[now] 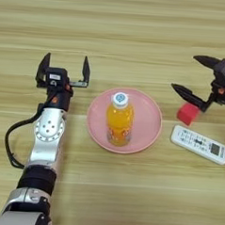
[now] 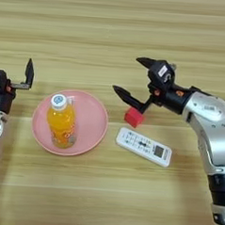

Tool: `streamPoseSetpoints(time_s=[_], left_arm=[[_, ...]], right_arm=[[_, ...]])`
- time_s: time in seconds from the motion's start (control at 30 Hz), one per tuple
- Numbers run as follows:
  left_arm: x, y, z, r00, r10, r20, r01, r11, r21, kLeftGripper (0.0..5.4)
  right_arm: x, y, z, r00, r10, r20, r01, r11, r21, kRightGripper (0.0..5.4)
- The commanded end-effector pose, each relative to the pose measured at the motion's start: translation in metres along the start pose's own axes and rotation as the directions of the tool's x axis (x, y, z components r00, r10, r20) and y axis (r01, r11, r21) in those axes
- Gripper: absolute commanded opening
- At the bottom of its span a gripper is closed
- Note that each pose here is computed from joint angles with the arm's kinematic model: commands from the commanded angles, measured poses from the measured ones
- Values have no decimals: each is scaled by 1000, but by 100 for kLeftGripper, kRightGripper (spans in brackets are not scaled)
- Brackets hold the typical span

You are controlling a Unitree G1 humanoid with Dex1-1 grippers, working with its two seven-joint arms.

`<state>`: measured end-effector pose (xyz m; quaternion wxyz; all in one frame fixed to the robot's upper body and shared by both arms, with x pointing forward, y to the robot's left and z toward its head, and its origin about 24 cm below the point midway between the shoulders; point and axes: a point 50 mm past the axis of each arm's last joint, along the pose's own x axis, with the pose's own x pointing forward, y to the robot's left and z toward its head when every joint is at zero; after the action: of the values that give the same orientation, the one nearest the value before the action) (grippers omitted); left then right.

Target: Move the objects on the table

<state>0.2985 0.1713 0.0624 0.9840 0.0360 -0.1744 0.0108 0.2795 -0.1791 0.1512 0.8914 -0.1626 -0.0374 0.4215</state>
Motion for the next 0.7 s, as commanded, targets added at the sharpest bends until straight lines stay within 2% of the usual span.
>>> streamPoseSetpoints(time_s=[0.03,0.2,0.33,0.53,0.7], left_arm=[[4,-3,2,1000,-6,12,6,1000,2,540],[4,-3,2,1000,-7,12,7,1000,3,540],[4,-4,2,1000,-7,11,7,1000,3,540],[4,-5,2,1000,-9,13,9,1000,2,540],[3,-7,3,1000,-11,15,11,1000,3,540]], right_arm=[[3,7,14,998,43,54,-43,999,11,536],[9,22,32,973,156,168,-163,986,26,536],[13,32,39,949,233,211,-242,970,19,536],[23,50,44,908,353,226,-362,932,-4,536],[31,61,40,872,447,201,-455,890,-7,536]])
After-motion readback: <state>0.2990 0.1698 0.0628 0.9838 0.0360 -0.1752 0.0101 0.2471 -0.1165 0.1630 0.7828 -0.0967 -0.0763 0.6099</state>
